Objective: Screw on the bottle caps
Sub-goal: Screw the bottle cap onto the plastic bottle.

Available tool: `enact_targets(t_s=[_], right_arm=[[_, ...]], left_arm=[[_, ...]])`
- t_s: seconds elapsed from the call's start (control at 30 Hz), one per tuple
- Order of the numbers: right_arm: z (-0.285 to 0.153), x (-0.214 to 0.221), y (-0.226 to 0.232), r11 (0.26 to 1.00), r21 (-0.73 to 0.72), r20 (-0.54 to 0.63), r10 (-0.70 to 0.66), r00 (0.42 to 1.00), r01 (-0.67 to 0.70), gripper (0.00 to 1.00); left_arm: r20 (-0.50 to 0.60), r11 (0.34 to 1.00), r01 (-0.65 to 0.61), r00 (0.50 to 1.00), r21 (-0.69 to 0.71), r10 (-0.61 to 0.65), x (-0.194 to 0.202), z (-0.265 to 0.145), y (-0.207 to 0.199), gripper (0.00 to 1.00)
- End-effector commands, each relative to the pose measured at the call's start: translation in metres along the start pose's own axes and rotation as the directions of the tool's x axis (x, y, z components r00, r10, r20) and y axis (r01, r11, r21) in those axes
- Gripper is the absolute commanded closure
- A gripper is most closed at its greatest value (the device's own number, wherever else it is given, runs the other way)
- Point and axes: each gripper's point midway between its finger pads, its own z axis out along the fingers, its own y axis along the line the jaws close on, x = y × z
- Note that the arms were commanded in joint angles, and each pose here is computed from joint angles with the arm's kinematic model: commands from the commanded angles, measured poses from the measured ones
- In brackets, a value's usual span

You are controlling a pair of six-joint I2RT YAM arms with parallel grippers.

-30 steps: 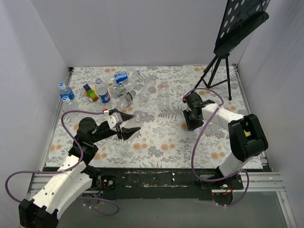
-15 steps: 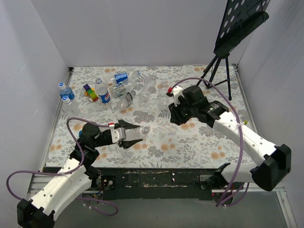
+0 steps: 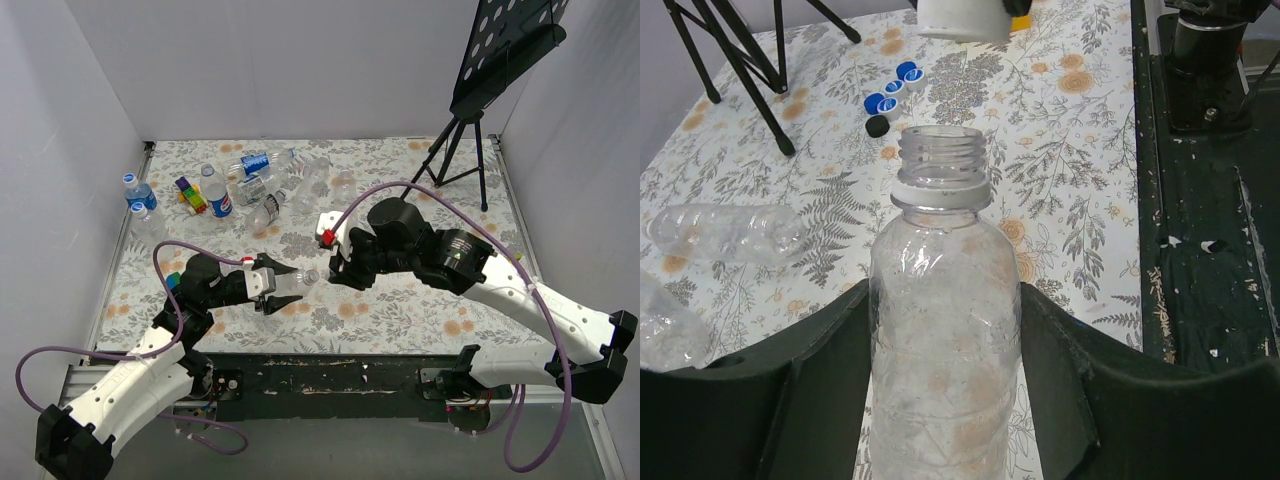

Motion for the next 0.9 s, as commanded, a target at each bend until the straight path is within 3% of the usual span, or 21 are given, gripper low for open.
enact_targets(t_s=[0.0,0.87], right_arm=[[-0.012,-0.032,0.01,0.99,-0.019,0.093,-0.141,0.986,0.143,0.85],[0.02,-0.026,0.031,0.951,-0.131,0.09,-0.269,0.959,0.279,0.86]], left_arm=[[0.029,1.0,-0.023,0.999,0.013,0.023,-0.016,0.001,0.001,0.89],[0.062,0.993,0.016,0.998,0.114,-0.024,-0.024,0.004,-0.016,0.93]])
